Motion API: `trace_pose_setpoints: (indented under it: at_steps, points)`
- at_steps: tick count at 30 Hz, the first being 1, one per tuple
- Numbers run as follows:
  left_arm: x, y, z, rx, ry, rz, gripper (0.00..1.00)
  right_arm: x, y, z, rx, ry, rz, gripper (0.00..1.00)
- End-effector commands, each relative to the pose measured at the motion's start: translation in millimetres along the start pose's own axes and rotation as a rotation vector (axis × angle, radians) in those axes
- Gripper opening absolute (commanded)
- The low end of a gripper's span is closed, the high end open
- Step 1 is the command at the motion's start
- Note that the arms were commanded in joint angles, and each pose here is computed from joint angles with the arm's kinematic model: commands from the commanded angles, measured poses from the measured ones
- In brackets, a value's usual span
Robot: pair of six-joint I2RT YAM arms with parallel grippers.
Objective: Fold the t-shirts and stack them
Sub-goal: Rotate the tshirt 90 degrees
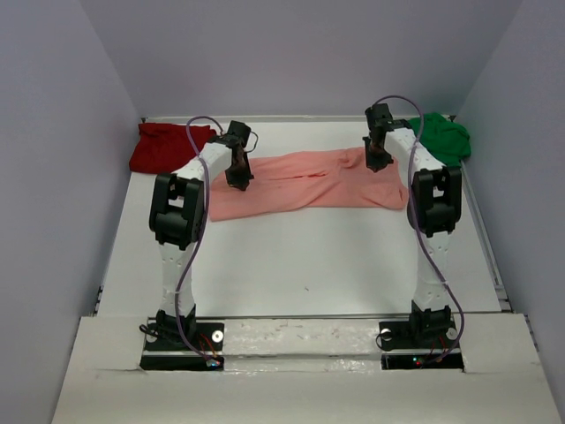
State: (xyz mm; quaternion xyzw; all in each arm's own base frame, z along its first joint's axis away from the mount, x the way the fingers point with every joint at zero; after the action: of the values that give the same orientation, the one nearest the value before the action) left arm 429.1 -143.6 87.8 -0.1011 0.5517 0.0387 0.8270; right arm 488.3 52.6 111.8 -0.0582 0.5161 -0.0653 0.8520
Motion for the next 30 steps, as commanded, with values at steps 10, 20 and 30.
trace_pose_setpoints:
  at_steps: [10, 20, 30]
  points:
    - [2, -6, -26, -0.074, 0.144, -0.045, 0.00, 23, 4, -9, -0.064, 0.078, -0.012, 0.00]
    - [6, 5, -75, -0.108, 0.248, -0.035, 0.00, 33, 10, 7, -0.088, 0.061, 0.013, 0.00]
    - [-17, -20, -120, -0.058, 0.281, -0.068, 0.00, 47, 20, 16, -0.144, 0.050, 0.079, 0.00]
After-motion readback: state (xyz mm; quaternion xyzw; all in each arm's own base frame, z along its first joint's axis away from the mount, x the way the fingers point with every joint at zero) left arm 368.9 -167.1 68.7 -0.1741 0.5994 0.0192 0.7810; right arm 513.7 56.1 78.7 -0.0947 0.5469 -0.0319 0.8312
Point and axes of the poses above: each gripper's point midway between its finger pads, its own x axis out along the fingers, its own y axis along the line the jaws close on, z = x × y, the point moved 5 cm from there along -x, back along the fingers, and after that the axes turned 1 degree about -x, right-handed, at the moved point
